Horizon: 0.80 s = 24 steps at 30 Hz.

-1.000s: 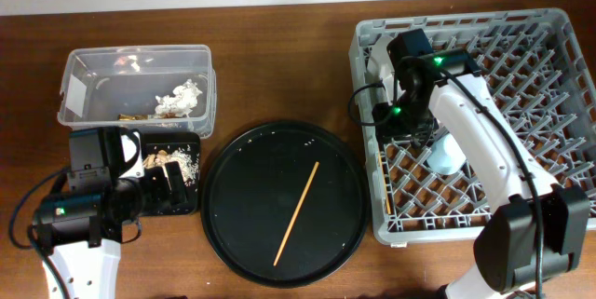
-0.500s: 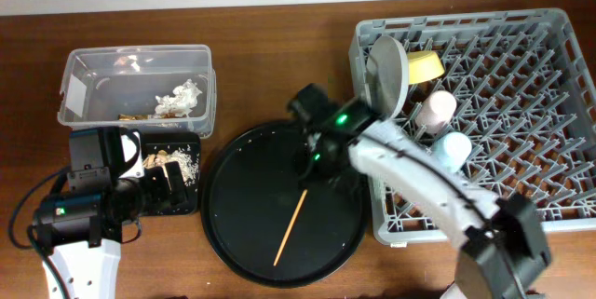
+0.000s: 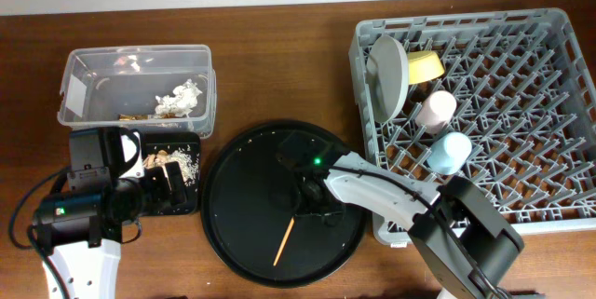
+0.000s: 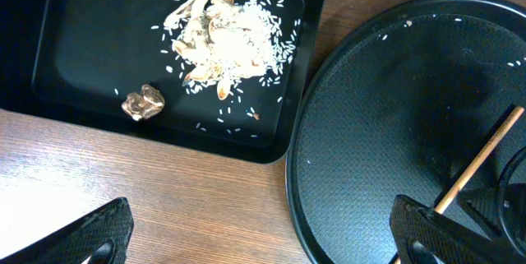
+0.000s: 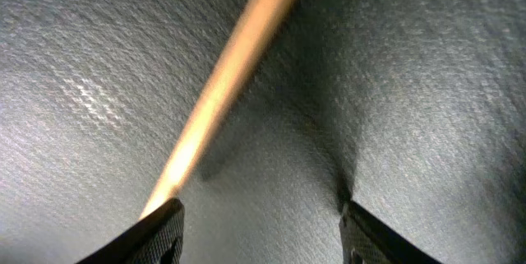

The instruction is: Sort waste into correct bins and load items into the dishwasher rack

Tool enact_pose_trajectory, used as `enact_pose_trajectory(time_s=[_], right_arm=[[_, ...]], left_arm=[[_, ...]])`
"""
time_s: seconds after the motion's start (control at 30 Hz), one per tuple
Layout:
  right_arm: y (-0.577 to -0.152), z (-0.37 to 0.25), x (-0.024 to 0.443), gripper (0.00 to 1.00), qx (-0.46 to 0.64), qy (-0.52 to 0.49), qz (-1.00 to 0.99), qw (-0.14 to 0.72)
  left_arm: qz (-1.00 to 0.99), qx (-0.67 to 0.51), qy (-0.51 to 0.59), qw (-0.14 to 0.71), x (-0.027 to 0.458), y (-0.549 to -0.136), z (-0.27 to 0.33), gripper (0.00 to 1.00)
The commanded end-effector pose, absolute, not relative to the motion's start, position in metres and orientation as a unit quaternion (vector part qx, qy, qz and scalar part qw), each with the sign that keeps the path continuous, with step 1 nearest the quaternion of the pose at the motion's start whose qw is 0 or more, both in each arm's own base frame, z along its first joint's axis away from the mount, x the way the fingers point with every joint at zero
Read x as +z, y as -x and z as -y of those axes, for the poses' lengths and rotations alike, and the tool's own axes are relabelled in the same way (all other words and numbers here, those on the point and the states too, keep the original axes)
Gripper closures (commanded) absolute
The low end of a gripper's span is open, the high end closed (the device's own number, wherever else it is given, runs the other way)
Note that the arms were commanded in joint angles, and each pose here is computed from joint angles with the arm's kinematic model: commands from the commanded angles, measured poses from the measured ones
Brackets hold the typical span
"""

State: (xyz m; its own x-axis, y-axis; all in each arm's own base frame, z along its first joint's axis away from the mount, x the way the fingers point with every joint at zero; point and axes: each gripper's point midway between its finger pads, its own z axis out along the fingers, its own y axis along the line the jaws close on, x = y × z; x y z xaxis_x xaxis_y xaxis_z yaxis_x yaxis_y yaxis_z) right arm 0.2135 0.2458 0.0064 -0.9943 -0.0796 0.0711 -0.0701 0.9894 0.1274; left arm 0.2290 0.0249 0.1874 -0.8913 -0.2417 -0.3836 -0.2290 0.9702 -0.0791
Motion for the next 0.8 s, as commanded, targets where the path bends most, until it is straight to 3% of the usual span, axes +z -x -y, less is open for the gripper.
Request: enact_pose_trajectory(time_s=[0.0, 0.17, 0.37, 0.43, 0.5, 0.53, 0.63, 0.77], right_arm=[[-0.228, -0.259, 0.027, 0.38, -0.07, -0.038, 0.997, 0.02], [-0.236, -0.266, 0.031, 0.38, -0.078, -0.039, 0.996, 0.007], [-0.228, -0.258, -0.008, 0.39, -0.037, -0.035, 0.997, 0.051], [-0.224, -0.254, -0.007, 0.54, -0.031, -0.034, 0.997, 0.058], [-0.223, -0.253, -0.002, 0.79, -0.03, -0.033, 0.997, 0.06], [-0.224, -0.255, 0.003, 0.87, -0.036, -0.034, 0.997, 0.055], [-0.236, -0.26, 0.029, 0.96, -0.052, -0.037, 0.998, 0.021], [-0.26, -0.238, 0.092, 0.96, -0.05, -0.063, 0.996, -0.039]], left_arm=[[-0.969, -0.022, 0.127, 0.21, 0.194, -0.23, -0.025, 0.01], [-0.969, -0.022, 0.127, 0.21, 0.194, -0.23, -0.025, 0.01], [-0.969, -0.022, 0.127, 0.21, 0.194, -0.23, -0.025, 0.01], [-0.969, -0.021, 0.127, 0.21, 0.194, -0.23, -0.025, 0.01], [-0.969, -0.022, 0.127, 0.21, 0.194, -0.23, -0.024, 0.01], [-0.969, -0.022, 0.127, 0.21, 0.194, -0.23, -0.024, 0.01], [-0.969, -0.022, 0.127, 0.21, 0.194, -0.23, -0.025, 0.01], [-0.969, -0.022, 0.127, 0.209, 0.194, -0.23, -0.024, 0.01]])
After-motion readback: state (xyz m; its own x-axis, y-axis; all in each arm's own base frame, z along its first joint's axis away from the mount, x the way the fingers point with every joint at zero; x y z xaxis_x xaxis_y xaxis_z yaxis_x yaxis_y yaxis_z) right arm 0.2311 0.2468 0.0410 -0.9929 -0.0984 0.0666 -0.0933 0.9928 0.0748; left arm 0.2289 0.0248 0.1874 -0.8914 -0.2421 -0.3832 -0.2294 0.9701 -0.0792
